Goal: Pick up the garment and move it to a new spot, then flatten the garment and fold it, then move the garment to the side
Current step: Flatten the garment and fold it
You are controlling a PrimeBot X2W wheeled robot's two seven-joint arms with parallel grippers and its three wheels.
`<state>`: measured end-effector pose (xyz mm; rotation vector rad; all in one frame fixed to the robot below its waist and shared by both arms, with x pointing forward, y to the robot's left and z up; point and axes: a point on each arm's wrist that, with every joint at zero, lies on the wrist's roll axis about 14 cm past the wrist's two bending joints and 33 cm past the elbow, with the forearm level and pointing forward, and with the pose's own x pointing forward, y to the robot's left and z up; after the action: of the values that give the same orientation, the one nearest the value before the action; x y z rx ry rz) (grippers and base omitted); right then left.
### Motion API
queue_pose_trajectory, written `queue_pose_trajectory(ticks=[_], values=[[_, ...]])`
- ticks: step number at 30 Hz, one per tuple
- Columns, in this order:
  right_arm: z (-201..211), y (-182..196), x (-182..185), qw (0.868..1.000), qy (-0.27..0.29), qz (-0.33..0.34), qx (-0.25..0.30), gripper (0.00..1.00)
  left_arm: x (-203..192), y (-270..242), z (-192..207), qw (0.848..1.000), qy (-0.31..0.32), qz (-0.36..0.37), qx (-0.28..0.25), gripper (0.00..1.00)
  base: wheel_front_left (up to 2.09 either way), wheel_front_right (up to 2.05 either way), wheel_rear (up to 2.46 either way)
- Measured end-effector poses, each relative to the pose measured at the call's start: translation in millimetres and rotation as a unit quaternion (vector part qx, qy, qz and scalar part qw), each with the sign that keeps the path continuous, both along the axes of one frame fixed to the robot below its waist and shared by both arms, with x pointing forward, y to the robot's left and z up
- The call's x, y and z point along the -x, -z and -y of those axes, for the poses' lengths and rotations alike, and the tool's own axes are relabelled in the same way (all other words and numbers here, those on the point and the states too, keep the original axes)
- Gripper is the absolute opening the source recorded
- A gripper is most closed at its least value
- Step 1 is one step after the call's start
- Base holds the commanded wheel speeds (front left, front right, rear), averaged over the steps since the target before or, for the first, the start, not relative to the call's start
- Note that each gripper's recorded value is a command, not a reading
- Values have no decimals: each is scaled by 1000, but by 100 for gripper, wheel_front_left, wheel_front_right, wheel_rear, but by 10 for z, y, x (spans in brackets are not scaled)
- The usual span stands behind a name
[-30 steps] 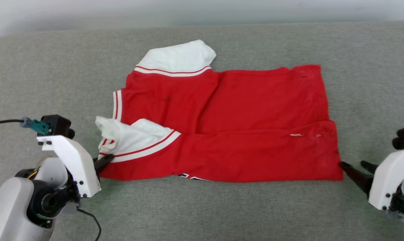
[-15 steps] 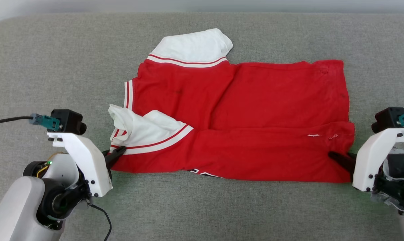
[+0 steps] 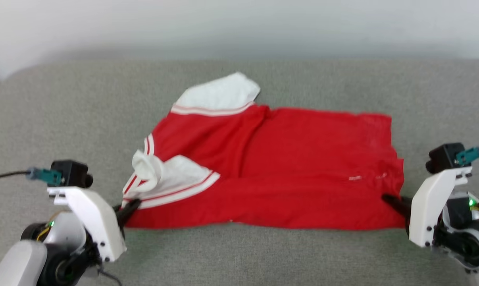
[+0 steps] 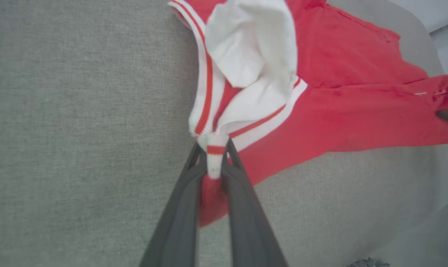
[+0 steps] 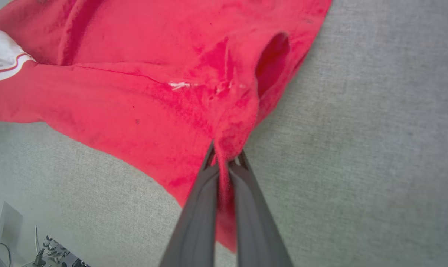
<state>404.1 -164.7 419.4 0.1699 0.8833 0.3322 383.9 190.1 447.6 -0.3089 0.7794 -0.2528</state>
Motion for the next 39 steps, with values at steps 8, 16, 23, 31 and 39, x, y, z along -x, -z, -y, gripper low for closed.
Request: queue_pose_trajectory(ticks=[8,16,23,31,39], values=[[58,-152,387,1000,1,7,3,0,440,-64,-53,1000,-23,-8,8,0,0,0,0],[120,169,632,999,32,-30,-4,100,610,298,39,996,-49,-62,44,100,0,0,0],[242,-127,378,992,66,107,1,100,290,145,5,997,-67,7,45,100,0,0,0],[461,-822,107,955,102,278,22,100,-91,-318,104,993,-35,112,16,100,0,0,0],[571,-1219,-156,921,129,366,42,100,-887,-990,100,958,-64,280,-29,100,0,0,0]])
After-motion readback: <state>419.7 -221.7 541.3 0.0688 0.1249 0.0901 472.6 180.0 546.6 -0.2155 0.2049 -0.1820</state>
